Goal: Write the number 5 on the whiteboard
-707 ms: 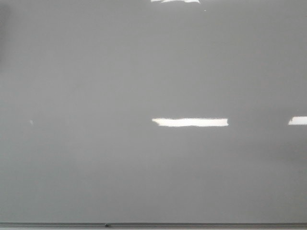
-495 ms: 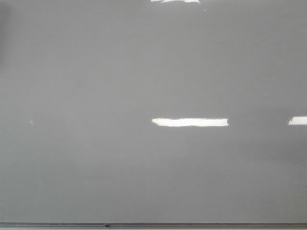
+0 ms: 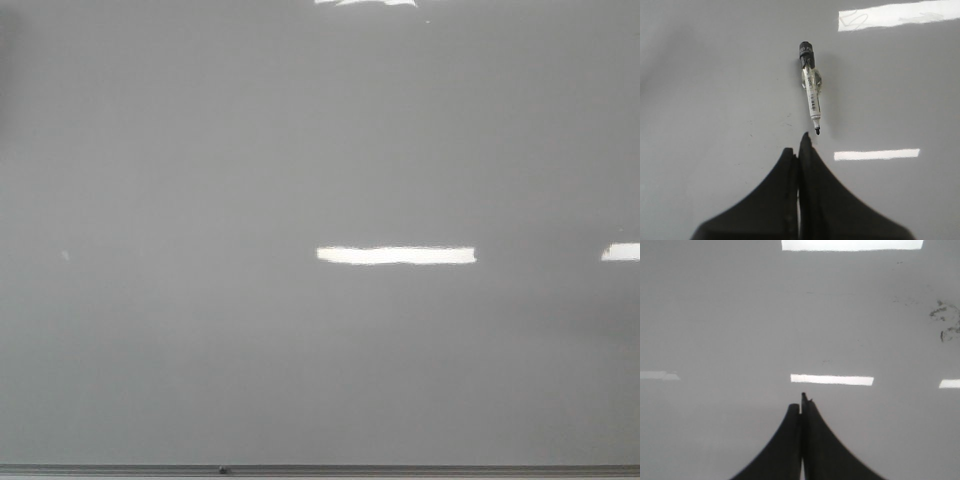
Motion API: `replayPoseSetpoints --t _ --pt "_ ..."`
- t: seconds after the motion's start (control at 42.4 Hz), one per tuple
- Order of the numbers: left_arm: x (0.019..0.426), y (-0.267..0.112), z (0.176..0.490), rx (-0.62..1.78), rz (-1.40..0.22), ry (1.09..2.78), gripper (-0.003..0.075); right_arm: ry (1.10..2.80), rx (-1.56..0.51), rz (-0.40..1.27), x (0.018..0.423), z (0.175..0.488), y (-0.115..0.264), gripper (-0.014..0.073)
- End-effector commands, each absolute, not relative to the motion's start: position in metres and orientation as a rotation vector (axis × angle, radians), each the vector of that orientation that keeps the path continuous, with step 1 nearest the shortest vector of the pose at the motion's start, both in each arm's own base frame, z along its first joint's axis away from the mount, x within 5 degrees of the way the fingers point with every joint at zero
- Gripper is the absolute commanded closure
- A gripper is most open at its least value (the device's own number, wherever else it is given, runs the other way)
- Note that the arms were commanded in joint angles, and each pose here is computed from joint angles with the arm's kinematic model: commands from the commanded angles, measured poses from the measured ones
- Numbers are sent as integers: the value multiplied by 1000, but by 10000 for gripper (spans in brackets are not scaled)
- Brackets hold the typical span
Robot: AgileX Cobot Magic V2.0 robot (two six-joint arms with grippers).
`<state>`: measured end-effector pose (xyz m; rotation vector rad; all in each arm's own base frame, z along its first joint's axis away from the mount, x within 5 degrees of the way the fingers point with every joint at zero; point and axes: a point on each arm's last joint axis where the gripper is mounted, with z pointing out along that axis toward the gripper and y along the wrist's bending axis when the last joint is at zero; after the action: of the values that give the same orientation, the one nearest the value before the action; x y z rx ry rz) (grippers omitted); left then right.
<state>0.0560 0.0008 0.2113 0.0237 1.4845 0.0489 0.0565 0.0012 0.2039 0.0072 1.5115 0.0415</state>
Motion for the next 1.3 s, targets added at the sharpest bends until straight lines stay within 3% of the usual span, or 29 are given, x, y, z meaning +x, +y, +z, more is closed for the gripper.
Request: replayPoseSetpoints --t 0.0,0.259,0.565,0.872,1.084,1.272 --pt "54 1 218 15 42 1387 741 1402 13 38 53 216 1 665" --pt "54 1 219 14 43 1375 741 1390 14 38 53 217 0 665" --pt "49 2 237 4 49 1209 741 1363 14 39 51 226 0 665" --pt "32 1 293 7 39 1154 741 1298 7 45 36 277 1 665" --pt "12 0 336 13 35 1118 741 1343 0 49 32 313 2 665" --pt "15 -1 363 22 29 1232 741 1434 -5 52 44 341 2 665"
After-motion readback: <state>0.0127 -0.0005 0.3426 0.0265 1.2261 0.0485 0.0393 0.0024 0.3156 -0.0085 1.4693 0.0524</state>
